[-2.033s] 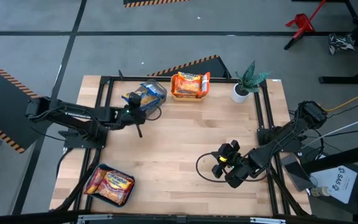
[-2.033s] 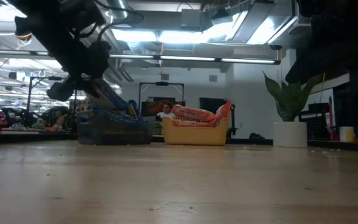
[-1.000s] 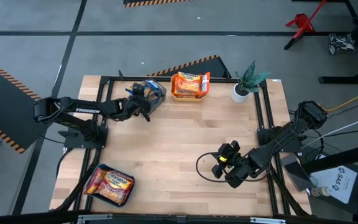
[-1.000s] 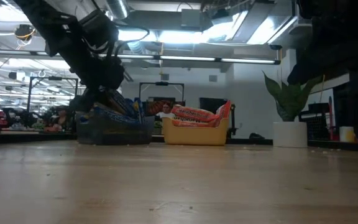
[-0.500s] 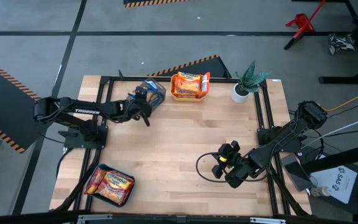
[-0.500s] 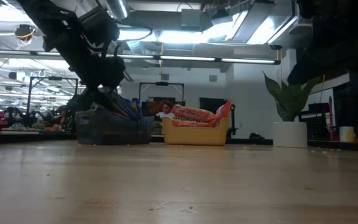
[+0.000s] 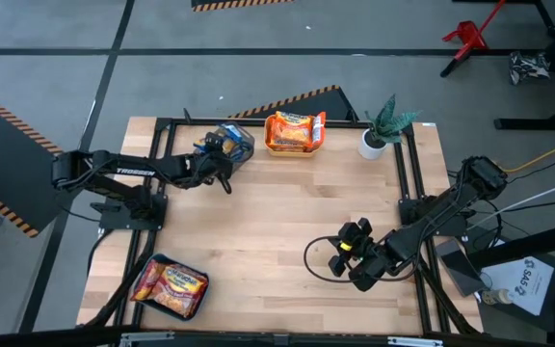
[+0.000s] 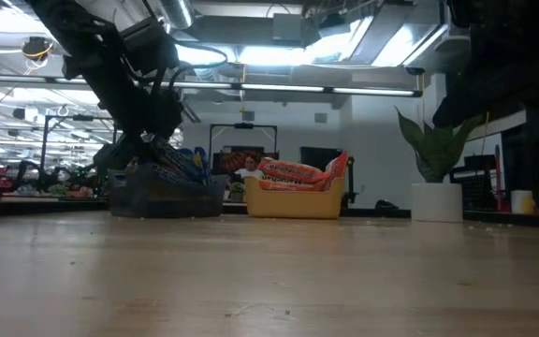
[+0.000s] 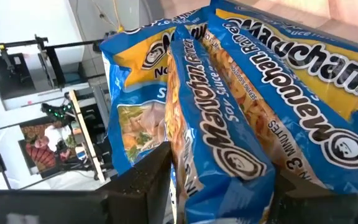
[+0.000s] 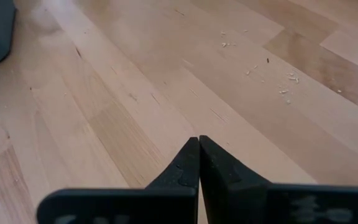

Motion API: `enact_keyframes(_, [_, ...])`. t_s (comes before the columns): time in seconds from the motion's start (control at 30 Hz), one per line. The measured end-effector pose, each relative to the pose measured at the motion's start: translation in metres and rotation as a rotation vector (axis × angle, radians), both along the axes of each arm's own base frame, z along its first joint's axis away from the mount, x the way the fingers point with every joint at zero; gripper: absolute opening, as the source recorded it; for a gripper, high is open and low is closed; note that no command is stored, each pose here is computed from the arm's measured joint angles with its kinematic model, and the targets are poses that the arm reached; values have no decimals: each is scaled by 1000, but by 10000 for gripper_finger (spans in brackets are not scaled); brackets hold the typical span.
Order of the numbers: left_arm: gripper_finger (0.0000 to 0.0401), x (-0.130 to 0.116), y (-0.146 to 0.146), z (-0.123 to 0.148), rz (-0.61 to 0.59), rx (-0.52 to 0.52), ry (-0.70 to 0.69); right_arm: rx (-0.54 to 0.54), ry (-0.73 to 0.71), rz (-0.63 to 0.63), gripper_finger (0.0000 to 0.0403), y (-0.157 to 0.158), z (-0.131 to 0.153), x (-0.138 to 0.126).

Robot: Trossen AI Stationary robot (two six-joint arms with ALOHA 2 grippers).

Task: Sort Maruchan noodles
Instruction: Put the pack of blue ramen noodle soup into the transparent black bin

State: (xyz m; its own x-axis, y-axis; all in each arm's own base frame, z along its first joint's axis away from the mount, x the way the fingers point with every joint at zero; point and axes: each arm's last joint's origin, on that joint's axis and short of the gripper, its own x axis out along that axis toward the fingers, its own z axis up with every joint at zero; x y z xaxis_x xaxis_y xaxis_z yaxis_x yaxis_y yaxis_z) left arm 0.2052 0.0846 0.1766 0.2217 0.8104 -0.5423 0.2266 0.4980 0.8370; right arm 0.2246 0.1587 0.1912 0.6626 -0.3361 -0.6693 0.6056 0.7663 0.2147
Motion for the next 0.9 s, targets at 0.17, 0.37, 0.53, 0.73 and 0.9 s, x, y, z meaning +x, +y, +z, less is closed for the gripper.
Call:
enact_keyframes(0.17, [152,0,0,0,10,2,-2,1,0,-1,0,0,0,0])
enact_keyframes(0.37, [158,-3,-1,-2,51,-16,-17,14,8,4,0,0,0,0])
enact_keyframes(0.53, [158,-3,0,-1,63,20,-5,14,7,4,0,0,0,0])
enact_keyframes(0.73, [158,-2,0,-1,61,12,-16,-5,1,2,0,0,0,0])
enact_keyframes(0.9, [158,0,-2,0,64,-28,-80,-5,3,4,0,0,0,0])
